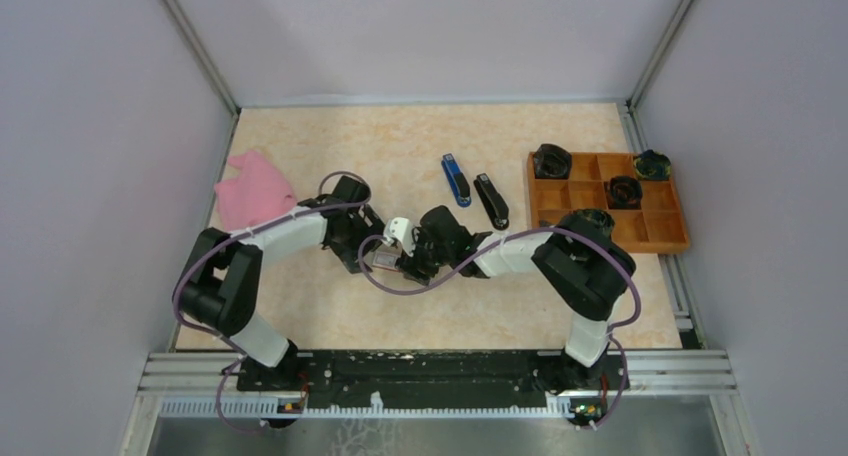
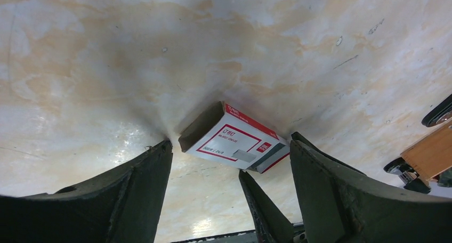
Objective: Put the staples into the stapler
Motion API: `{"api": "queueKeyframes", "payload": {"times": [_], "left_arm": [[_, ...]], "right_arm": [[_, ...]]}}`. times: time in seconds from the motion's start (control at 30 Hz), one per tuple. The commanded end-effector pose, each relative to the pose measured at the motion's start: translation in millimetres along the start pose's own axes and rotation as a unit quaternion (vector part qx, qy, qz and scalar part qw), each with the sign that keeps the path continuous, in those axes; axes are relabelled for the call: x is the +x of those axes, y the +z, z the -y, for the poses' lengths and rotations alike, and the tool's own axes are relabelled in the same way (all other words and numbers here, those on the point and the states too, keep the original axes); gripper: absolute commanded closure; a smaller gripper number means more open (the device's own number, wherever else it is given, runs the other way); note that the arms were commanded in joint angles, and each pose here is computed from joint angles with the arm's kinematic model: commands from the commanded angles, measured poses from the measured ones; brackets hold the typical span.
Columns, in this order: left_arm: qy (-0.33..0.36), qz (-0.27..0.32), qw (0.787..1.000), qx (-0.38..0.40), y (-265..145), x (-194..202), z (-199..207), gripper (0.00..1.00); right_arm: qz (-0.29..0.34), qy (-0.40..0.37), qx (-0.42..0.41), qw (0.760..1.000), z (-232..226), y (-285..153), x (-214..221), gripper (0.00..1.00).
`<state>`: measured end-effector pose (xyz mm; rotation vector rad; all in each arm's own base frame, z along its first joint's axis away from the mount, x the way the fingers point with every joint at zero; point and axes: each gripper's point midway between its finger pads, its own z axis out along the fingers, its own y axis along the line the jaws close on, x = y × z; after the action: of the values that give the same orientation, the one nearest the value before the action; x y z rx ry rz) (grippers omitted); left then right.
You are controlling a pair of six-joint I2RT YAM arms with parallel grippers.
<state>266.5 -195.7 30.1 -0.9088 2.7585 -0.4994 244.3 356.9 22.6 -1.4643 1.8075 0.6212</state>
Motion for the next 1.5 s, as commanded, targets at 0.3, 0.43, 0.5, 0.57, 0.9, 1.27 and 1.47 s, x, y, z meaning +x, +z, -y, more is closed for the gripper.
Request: {"api": "queueKeyframes", "payload": {"times": [0.3,0.43,0.5,0.57,0.9,1.27,1.47], "left_arm": [[-0.049,-0.004,0.993,-0.103,7.1,11.0,-23.9,0.27],[-0.055,0.003,0.990,-0.130,3.9,9.5,-30.7,0.30],[-0.056,0.008,0.988,-0.142,2.7,7.9,-31.4,0.31],[-0.058,0.010,0.986,-0.155,1.9,6.9,-33.5,0.30],[-0.059,0.005,0.982,-0.181,5.4,9.9,-31.5,0.28],[-0.062,0.024,0.985,-0.158,-11.1,8.6,-31.1,0.25],[-0.066,0.015,0.985,-0.156,-8.4,11.3,-28.5,0.22]], "right_arm": [[0.016,0.008,0.028,0.999,-13.1,5.5,-0.5,0.49],[0.028,0.023,0.043,0.998,-16.4,4.9,-2.0,0.50],[0.032,0.029,0.049,0.998,-18.0,4.7,-3.2,0.50],[0.033,0.032,0.052,0.998,-20.1,5.3,-2.9,0.50],[0.042,0.047,0.072,0.995,-24.2,6.7,-4.2,0.51],[0.082,0.031,0.081,0.993,-26.2,-4.5,-24.1,0.43],[0.072,0.016,0.062,0.995,-31.7,2.5,-19.2,0.39]]}}
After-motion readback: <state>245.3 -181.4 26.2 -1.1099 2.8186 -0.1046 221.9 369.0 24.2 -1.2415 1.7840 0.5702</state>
